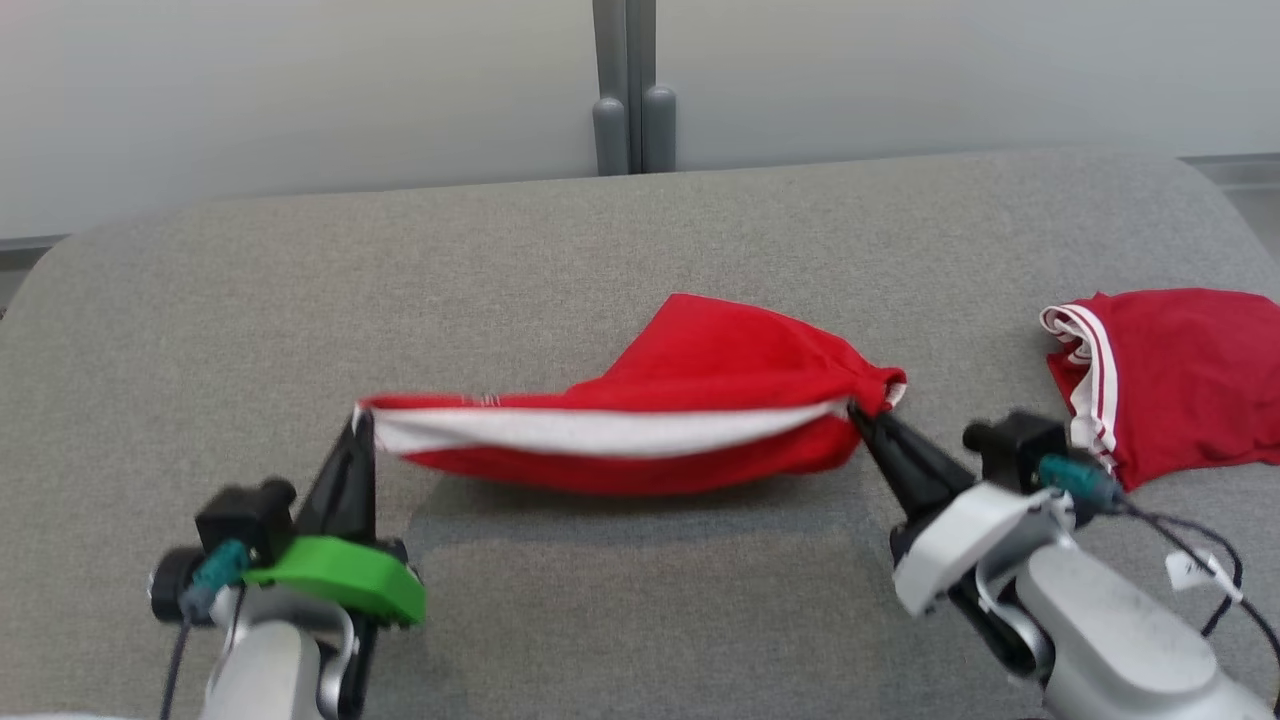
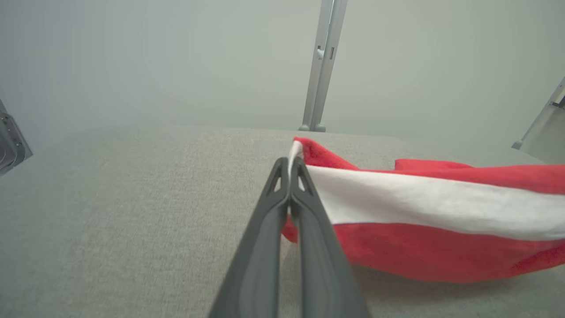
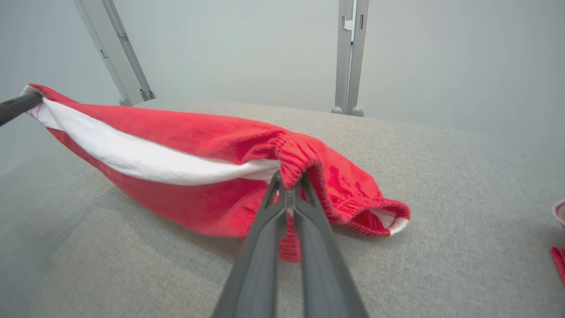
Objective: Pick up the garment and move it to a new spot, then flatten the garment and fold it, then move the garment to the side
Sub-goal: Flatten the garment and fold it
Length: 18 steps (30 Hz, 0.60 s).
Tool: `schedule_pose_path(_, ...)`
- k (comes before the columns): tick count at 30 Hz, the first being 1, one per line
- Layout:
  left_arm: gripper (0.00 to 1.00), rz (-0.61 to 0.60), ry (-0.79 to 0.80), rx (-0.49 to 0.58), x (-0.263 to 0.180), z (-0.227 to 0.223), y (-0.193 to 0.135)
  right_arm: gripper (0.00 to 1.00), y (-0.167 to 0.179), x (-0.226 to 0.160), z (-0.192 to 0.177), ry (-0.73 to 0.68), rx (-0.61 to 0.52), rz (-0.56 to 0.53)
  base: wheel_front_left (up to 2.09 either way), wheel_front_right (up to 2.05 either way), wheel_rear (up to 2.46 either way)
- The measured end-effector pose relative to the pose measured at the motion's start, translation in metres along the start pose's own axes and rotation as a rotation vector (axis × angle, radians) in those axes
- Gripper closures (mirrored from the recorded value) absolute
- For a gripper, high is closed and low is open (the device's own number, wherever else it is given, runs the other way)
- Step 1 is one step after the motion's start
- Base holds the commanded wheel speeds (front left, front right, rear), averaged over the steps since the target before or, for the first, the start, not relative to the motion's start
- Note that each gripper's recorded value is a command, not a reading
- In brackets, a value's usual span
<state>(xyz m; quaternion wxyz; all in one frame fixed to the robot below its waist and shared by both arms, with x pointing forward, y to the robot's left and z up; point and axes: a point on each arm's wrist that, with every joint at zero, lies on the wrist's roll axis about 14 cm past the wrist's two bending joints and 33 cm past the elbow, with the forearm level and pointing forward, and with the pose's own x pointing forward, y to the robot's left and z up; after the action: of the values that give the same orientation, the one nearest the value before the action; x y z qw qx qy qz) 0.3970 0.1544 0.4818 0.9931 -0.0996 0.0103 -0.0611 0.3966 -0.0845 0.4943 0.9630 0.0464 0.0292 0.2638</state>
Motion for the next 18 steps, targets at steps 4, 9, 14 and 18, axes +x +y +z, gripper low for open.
schedule_pose_path(4,1.0,-0.056,-0.145,0.096,0.048,0.062,0.0,1.0,-0.022,0.042,0.065,-0.124,-0.078,0.005,0.0,0.0,0.0)
schedule_pose_path(9,1.0,-0.117,-0.241,0.245,0.114,0.124,-0.003,1.0,-0.051,0.099,0.134,-0.202,-0.197,-0.007,0.0,0.0,0.0)
schedule_pose_path(14,1.0,-0.113,-0.313,0.385,0.174,0.185,0.005,1.0,-0.076,0.151,0.195,-0.284,-0.344,-0.028,0.0,0.0,0.0)
schedule_pose_path(18,1.0,-0.106,-0.368,0.462,0.213,0.219,0.006,1.0,-0.11,0.18,0.232,-0.343,-0.441,-0.099,0.0,0.0,0.0)
